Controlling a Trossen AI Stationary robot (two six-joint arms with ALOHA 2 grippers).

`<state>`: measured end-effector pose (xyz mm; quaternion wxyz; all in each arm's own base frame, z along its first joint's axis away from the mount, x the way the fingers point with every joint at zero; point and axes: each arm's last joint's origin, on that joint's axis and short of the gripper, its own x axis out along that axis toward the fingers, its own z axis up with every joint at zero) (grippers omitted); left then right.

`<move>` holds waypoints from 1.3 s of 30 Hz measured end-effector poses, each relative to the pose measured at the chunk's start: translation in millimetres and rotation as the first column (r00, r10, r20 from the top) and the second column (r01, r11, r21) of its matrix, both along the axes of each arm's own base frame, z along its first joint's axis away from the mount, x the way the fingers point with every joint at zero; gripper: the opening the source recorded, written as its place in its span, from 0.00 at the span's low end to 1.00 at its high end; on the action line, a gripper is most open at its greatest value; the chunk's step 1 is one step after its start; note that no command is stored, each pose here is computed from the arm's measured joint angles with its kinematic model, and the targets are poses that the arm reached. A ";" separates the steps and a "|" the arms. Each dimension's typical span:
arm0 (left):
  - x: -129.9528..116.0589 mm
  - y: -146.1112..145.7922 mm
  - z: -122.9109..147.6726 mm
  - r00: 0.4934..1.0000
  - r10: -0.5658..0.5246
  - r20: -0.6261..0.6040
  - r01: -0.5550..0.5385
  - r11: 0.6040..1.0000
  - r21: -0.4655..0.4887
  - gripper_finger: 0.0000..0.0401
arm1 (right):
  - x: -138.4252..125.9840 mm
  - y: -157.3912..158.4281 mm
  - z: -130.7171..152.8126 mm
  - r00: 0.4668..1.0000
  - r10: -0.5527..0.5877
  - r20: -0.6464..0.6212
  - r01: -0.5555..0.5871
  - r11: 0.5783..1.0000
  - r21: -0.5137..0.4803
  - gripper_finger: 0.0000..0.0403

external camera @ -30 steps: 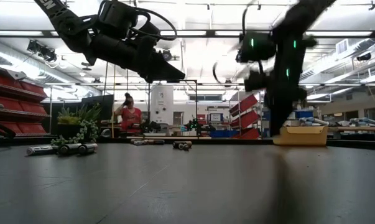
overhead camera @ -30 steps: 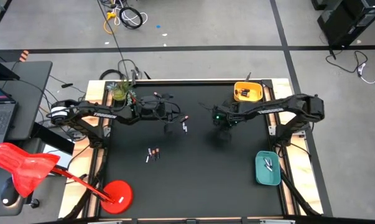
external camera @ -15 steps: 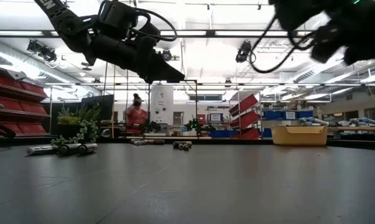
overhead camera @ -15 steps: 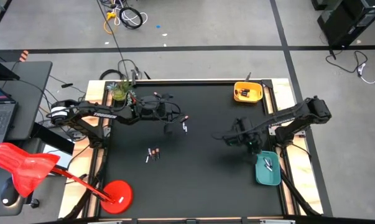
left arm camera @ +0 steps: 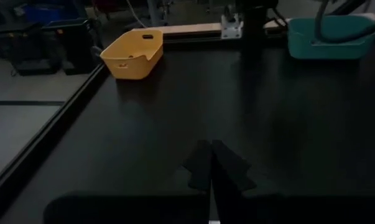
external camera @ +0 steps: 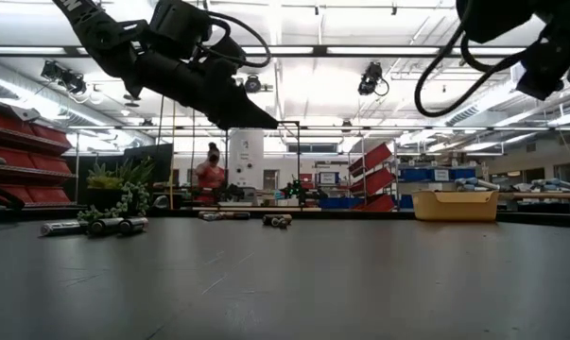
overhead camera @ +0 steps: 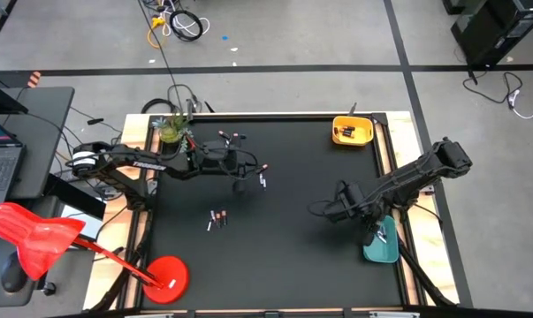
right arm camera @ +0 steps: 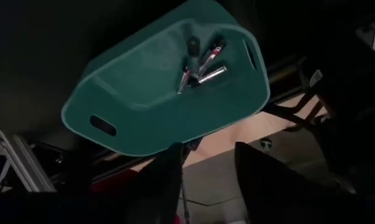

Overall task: Sort batteries
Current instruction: Put the black battery into the yellow bin

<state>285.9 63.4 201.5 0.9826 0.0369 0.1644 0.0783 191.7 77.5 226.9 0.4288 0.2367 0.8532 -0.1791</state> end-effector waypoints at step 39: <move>-51.1 -11.9 -29.6 0.954 0.272 -0.125 -0.276 0.961 -0.015 0.02 | 175.7 -192.9 -65.7 0.285 0.628 0.724 -0.303 0.776 -0.554 0.32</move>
